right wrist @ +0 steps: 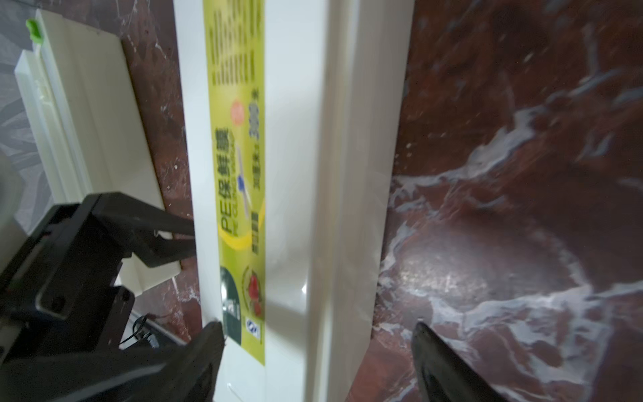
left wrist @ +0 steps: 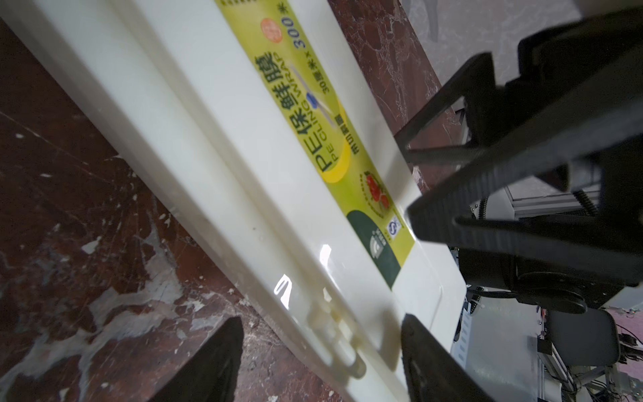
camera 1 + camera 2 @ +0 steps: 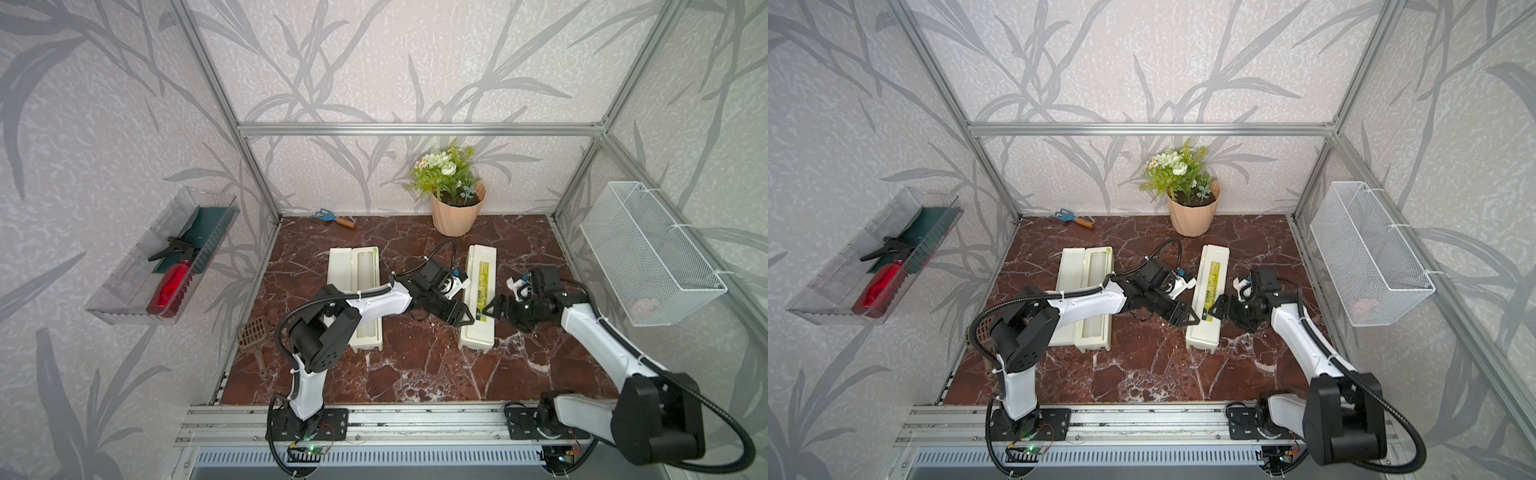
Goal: Put plastic wrap rolls into dispensers
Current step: Close the lid on the plastic wrap cutting box.
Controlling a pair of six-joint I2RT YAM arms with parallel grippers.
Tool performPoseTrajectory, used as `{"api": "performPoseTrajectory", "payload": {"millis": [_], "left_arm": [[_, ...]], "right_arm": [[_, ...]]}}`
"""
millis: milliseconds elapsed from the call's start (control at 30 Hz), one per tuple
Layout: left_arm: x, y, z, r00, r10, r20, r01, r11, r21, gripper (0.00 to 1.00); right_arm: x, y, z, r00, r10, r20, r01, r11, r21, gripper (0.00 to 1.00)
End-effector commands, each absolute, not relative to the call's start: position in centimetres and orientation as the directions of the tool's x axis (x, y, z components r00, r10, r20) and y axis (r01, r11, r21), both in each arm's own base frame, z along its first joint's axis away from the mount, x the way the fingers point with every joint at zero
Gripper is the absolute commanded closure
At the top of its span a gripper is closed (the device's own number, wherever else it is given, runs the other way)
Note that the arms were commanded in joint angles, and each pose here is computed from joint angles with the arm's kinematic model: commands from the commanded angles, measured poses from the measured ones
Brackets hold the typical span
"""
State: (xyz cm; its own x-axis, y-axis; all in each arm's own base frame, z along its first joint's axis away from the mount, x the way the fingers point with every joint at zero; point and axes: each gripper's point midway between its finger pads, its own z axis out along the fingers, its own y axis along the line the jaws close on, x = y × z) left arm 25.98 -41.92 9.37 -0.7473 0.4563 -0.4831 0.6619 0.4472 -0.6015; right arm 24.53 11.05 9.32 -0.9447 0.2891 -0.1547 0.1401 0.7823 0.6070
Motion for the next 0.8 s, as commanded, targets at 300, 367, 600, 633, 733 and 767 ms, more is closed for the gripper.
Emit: {"api": "performPoseTrajectory", "payload": {"millis": [300,367,600,633,733,767], "left_arm": [[23.0,-37.9,0.6,-0.833,0.519,-0.193,0.522,0.62,-0.585,0.4],[22.6,-37.7,-0.1,-0.84,0.517,-0.167,0.505,0.63,-0.59,0.41],[23.9,-37.6,0.6,-0.843,0.5,-0.195,0.513,0.644,-0.567,0.41],[24.2,-37.5,0.8,-0.846,0.493,-0.201,0.511,0.646,-0.567,0.41],[25.8,-37.3,1.9,-0.849,0.47,-0.242,0.518,0.65,-0.556,0.36],[26.5,-37.7,2.8,-0.841,0.47,-0.268,0.534,0.641,-0.552,0.34]], "right_arm": [[19.7,13.6,2.6,-0.942,0.33,0.06,0.281,0.677,0.681,0.35],[19.6,13.3,2.1,-0.938,0.343,0.059,0.293,0.688,0.664,0.36],[21.5,12.8,2.5,-0.917,0.399,0.011,0.304,0.681,0.666,0.47],[21.8,13.0,2.7,-0.922,0.386,0.011,0.292,0.678,0.674,0.47],[22.8,13.0,3.8,-0.937,0.347,-0.027,0.24,0.699,0.674,0.33],[23.4,12.7,4.5,-0.933,0.353,-0.067,0.219,0.708,0.672,0.25]]}}
